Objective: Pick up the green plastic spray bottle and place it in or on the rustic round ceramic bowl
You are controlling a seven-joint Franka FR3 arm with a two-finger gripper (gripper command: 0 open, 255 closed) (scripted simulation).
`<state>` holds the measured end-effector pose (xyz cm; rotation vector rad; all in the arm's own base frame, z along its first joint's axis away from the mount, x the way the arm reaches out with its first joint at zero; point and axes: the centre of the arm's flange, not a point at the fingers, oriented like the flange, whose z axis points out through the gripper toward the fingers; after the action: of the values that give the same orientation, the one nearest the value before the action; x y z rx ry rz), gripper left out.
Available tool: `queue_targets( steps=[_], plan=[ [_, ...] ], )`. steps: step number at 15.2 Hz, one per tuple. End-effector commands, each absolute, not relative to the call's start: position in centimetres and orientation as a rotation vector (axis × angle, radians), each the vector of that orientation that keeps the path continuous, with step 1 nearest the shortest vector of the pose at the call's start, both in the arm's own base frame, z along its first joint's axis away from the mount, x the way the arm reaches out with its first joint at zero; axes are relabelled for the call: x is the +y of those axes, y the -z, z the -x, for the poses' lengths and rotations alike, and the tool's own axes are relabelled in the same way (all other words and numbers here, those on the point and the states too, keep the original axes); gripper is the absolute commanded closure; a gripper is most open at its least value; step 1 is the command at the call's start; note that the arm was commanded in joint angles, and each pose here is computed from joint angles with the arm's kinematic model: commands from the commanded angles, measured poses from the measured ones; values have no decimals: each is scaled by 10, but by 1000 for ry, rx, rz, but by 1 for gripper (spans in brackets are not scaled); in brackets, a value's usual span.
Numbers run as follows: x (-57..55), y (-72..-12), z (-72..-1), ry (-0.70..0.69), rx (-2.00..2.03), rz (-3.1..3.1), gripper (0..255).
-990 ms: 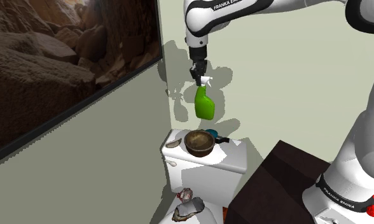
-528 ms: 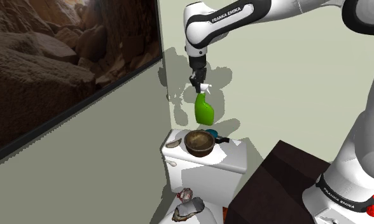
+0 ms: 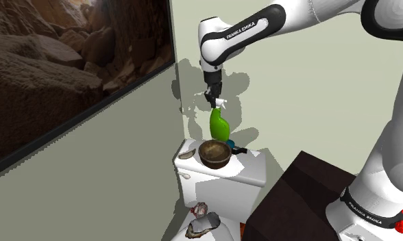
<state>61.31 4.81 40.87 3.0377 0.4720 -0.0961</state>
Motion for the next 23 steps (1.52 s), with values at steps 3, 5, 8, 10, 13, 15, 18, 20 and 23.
queue_targets(
  steps=[3, 5, 8, 10, 13, 15, 18, 20, 23],
  plan=[
    [48, -388, -613, 95, 472, -3038, 255],
    [48, -378, -613, 95, 472, -3038, 255],
    [48, -362, -613, 95, 472, -3038, 255],
    [48, -351, -613, 95, 472, -3038, 255],
    [48, -336, -613, 95, 472, -3038, 255],
    [48, -333, -613, 95, 472, -3038, 255],
    [48, -333, -613, 95, 472, -3038, 255],
    [48, -333, -613, 95, 472, -3038, 255],
    [48, -333, -613, 95, 472, -3038, 0]
  ],
)
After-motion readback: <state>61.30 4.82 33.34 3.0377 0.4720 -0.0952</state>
